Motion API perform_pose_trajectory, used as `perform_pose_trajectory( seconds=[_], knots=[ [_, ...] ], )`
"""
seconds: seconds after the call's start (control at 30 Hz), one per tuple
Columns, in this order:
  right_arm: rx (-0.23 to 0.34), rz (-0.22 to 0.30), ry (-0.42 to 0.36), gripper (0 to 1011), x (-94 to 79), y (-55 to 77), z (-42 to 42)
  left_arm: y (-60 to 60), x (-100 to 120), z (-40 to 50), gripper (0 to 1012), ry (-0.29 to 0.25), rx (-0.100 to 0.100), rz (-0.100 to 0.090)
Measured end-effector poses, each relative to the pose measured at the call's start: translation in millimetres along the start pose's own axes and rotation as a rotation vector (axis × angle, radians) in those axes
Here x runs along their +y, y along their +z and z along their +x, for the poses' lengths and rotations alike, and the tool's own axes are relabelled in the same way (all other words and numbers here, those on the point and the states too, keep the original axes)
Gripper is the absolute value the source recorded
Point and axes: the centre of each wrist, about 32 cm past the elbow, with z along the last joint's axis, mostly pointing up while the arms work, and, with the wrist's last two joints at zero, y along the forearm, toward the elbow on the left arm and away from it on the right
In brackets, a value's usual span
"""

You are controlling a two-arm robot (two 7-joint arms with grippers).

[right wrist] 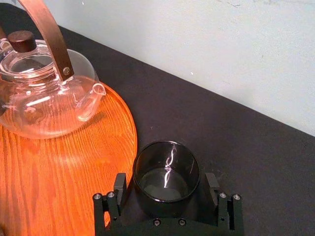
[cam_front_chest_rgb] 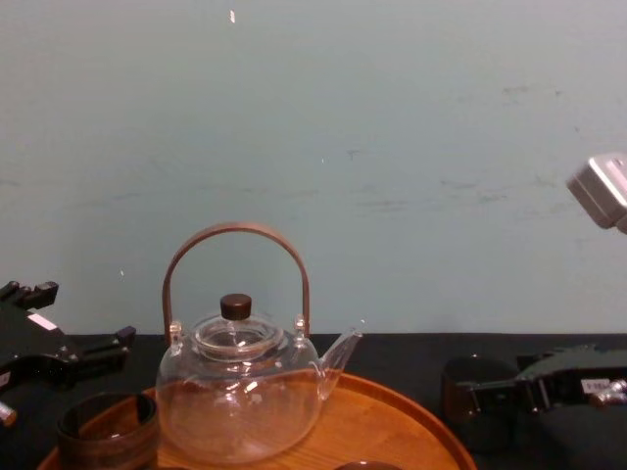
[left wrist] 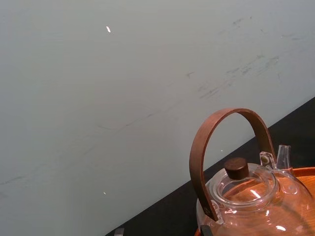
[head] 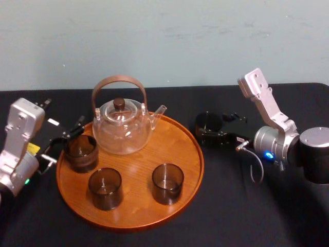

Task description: Pick up the glass from the table and place it on the tray.

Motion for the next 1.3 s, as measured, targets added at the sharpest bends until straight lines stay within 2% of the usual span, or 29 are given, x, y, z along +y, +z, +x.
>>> perform_pose_trajectory(
  seconds=[0.57, 1.17, 1.3],
  knots=[
    [0.006, -0.004, 0.014, 1002, 13.1, 4.4, 1.0, 0.0, 0, 0.0, 1001, 0.000, 0.000, 0.000],
    [0.017, -0.008, 0.011, 1002, 19.3, 3.3, 2.6, 0.0, 0, 0.0, 1001, 0.000, 0.000, 0.000],
    [0.004, -0.002, 0.006, 1002, 19.2, 3.7, 1.9, 0.0, 0, 0.0, 1001, 0.000, 0.000, 0.000]
  ],
)
